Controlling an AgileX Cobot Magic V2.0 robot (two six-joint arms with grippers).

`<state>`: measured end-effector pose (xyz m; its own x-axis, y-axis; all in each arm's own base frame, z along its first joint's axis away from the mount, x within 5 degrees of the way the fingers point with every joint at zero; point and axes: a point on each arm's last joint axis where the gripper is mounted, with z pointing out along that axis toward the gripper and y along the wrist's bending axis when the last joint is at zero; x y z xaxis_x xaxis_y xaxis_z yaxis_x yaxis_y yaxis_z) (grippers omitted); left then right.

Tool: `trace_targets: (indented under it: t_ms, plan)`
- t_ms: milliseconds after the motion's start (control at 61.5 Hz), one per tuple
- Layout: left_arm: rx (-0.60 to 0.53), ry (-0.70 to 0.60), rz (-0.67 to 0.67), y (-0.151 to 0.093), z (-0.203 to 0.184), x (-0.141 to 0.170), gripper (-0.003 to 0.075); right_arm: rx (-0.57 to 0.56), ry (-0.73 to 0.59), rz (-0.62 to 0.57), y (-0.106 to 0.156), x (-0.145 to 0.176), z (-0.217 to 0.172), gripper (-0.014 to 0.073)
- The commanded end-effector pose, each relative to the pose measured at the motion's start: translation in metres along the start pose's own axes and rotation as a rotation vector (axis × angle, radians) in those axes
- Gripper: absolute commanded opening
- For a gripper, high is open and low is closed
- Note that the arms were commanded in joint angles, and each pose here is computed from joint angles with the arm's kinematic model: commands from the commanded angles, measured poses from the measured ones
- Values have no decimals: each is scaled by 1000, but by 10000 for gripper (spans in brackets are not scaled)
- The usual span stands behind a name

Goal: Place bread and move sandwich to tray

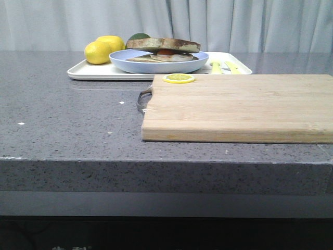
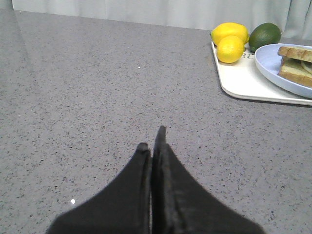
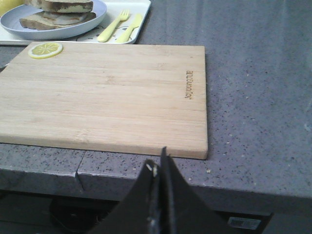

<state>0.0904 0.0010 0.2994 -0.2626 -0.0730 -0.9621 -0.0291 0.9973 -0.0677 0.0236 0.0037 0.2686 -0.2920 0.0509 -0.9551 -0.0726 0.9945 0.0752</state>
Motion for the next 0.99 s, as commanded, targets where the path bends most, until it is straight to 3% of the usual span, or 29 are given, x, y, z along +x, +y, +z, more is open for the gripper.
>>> trace_targets:
  t_ms: [0,358,667,976]
  plan:
    - [6,-105,-20,-1,-2,-16,-20,-2,-92,-6,1,-14,-3,-60]
    - [7,-128,-20,-1,-8,-11,-20,-2,-92,-6,1,-14,-3,-60]
    - [116,-289,8,-4,-23,33,-20,-2,-92,-6,1,-14,-3,-60]
    - [93,-363,2,2,-23,74,-20,-2,-92,-6,1,-14,-3,-60]
